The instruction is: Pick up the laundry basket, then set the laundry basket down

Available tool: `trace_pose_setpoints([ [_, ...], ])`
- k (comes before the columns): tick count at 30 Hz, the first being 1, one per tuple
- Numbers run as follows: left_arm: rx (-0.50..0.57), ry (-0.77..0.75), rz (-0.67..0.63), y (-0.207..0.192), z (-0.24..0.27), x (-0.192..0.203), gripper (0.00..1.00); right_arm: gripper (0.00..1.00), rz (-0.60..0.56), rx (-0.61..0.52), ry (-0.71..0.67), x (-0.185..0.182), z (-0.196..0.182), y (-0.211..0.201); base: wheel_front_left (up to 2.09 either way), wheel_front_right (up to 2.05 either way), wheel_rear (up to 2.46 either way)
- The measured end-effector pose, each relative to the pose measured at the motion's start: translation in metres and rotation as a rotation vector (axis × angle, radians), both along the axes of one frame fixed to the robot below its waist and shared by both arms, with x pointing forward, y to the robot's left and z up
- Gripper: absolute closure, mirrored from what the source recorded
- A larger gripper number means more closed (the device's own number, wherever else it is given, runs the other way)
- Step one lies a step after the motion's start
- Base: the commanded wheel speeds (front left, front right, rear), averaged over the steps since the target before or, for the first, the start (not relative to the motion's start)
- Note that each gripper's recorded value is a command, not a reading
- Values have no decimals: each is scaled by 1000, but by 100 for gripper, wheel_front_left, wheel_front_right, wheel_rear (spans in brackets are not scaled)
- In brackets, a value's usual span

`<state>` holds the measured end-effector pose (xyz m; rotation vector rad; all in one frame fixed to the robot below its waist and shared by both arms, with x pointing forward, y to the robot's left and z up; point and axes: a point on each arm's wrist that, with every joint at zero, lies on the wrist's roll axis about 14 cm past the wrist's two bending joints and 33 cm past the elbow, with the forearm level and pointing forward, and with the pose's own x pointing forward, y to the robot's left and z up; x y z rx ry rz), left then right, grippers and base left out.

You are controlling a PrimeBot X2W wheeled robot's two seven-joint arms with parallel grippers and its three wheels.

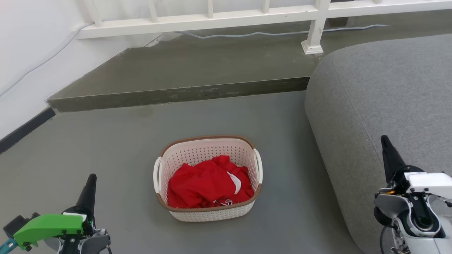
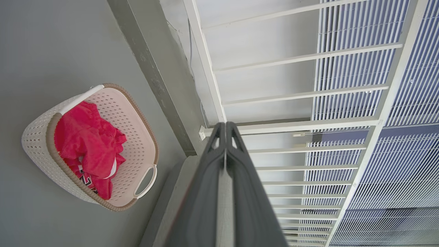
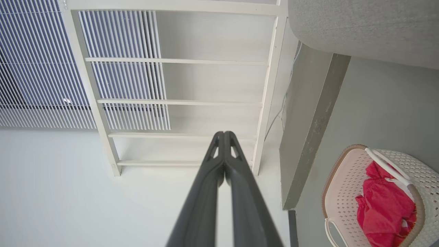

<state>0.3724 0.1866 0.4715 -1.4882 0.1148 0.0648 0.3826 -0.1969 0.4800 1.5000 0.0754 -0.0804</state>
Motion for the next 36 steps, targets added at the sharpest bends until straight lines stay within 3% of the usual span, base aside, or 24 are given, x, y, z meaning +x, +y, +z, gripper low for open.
trace_pose_setpoints([
  [7,-84,-22,11,2,6,3,100,100,-26,72,-26,0,6,-8,0,0,0],
  [36,-86,-23,11,2,6,3,100,100,-28,73,-26,-1,5,-8,0,0,0],
])
